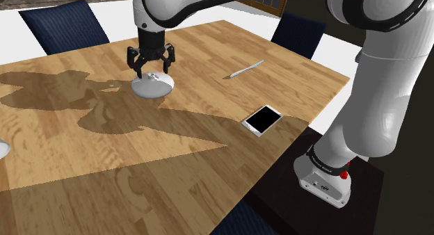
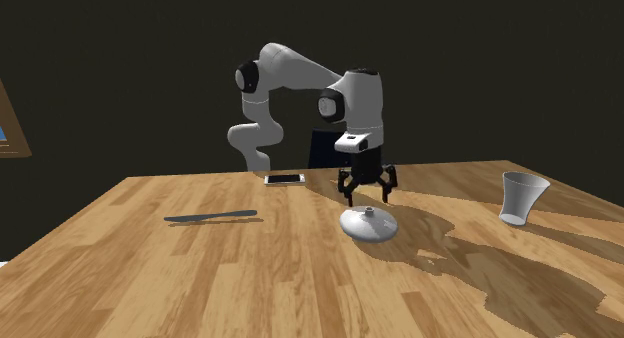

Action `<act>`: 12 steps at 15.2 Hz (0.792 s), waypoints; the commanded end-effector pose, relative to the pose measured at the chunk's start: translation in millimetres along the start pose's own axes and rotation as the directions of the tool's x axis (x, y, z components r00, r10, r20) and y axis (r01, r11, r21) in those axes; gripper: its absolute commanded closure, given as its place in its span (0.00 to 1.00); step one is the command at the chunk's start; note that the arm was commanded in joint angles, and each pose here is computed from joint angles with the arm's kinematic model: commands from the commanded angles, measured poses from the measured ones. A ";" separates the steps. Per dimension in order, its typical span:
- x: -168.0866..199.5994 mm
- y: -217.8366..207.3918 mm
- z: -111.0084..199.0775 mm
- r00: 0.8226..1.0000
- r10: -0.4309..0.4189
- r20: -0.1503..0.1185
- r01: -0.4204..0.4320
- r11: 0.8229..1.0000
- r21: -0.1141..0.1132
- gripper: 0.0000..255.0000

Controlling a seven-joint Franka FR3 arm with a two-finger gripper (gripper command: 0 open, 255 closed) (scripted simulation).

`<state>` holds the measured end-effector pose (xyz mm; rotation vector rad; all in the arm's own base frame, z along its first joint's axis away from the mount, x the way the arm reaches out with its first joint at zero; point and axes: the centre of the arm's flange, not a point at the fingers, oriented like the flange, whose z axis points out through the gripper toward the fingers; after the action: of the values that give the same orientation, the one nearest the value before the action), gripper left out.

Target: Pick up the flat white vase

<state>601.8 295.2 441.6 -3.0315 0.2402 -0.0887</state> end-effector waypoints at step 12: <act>0.5 0.0 -2.3 1.000 0.000 -0.001 0.000 1.000 0.000 1.00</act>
<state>602.0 294.8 441.4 -3.0309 0.2400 -0.0897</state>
